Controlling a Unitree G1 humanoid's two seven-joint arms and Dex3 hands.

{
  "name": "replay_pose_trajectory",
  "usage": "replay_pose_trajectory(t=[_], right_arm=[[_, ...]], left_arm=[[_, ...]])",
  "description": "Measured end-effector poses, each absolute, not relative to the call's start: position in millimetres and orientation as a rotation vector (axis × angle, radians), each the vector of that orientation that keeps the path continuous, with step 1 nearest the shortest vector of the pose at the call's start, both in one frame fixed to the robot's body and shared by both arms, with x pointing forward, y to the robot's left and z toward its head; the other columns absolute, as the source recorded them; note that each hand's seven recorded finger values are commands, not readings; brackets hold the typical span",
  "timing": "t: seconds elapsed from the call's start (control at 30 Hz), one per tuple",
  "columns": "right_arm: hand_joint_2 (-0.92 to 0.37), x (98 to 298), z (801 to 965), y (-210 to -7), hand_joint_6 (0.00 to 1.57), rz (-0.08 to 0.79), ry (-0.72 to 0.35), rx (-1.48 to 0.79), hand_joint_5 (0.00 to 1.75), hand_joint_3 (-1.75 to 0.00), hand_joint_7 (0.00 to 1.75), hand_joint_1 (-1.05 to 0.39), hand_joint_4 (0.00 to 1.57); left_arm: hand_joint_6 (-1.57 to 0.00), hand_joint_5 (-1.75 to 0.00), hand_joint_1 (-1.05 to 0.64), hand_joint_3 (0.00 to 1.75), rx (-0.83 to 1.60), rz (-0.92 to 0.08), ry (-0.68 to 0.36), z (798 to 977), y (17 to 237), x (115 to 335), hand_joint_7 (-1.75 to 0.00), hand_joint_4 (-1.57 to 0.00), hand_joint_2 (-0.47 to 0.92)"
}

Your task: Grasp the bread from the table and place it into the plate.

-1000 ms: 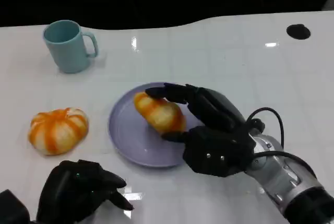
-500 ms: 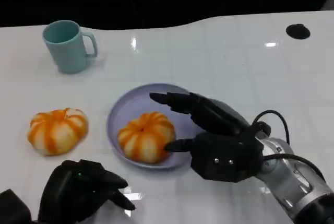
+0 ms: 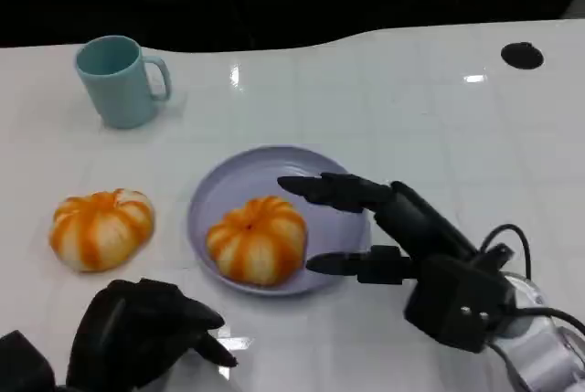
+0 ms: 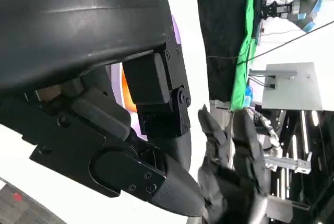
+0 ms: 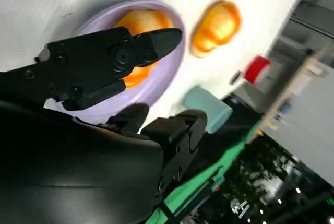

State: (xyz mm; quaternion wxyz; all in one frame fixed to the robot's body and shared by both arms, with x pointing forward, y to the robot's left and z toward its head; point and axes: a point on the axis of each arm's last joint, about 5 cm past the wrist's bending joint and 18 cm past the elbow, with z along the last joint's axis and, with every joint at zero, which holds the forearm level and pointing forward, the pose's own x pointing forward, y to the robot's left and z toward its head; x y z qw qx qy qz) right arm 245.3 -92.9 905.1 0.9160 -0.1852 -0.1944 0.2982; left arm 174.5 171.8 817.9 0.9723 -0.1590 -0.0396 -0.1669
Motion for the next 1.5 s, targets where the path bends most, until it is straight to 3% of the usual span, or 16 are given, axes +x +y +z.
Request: replay_pose_trajectory(t=[0.03, 0.07, 0.13, 0.23, 0.4, 0.57, 0.83, 1.1, 1.5], right_arm=[[-0.9, 243, 905.7, -96, 0.76, 0.607, -0.403, -0.354, 1.19, -0.03, 0.32, -0.21, 0.42], [-0.84, 240, 906.5, -98, 0.72, 0.6, -0.403, -0.328, 1.24, -0.17, 0.47, -0.19, 0.41], [-0.52, 234, 907.3, -102, 0.61, 0.595, -0.4, -0.273, 1.28, -0.81, 0.75, -0.18, 0.41], [-0.43, 227, 907.3, -109, 0.56, 0.586, -0.381, -0.22, 1.34, -1.03, 0.95, -0.19, 0.43], [-0.45, 213, 906.4, -120, 0.46, 0.59, -0.352, -0.152, 1.42, -1.08, 1.2, -0.11, 0.42], [-0.55, 202, 907.3, -132, 0.39, 0.577, -0.284, -0.098, 1.49, -1.02, 1.36, -0.02, 0.41], [-0.75, 184, 912.2, -145, 0.53, 0.551, -0.227, -0.083, 1.56, -0.79, 1.38, -0.02, 0.56], [-0.71, 170, 918.0, -145, 0.56, 0.49, -0.155, -0.074, 1.68, -0.84, 1.48, -0.03, 0.6], [-0.6, 165, 899.5, -139, 0.55, 0.41, -0.17, -0.074, 1.75, -1.02, 1.52, -0.07, 0.64]], left_arm=[[-1.57, -0.38, -1.05, 0.0, -0.321, -0.337, -0.08, 817.9, 172, 174, -0.12, -1.57, 0.78], [-1.57, -0.38, -1.05, 0.0, -0.321, -0.337, -0.08, 817.9, 172, 175, -0.12, -1.57, 0.78], [-1.57, -0.38, -1.05, 0.0, -0.321, -0.338, -0.08, 818.0, 172, 175, -0.12, -1.57, 0.78], [-1.57, -0.38, -1.05, 0.0, -0.321, -0.339, -0.08, 818.0, 171, 175, -0.12, -1.57, 0.78], [-1.57, -0.38, -1.05, 0.0, -0.319, -0.338, -0.08, 818.2, 172, 175, -0.12, -1.57, 0.79], [-1.57, -0.38, -1.05, 0.0, -0.319, -0.335, -0.08, 818.3, 171, 175, -0.11, -1.57, 0.79], [-1.57, -0.37, -1.05, 0.0, -0.32, -0.338, -0.081, 818.4, 170, 175, -0.11, -1.57, 0.79], [-1.57, -0.37, -1.05, 0.0, -0.32, -0.333, -0.08, 818.5, 170, 175, -0.11, -1.57, 0.79], [-1.57, -0.37, -1.05, 0.0, -0.318, -0.332, -0.079, 818.3, 171, 175, -0.11, -1.57, 0.79]])
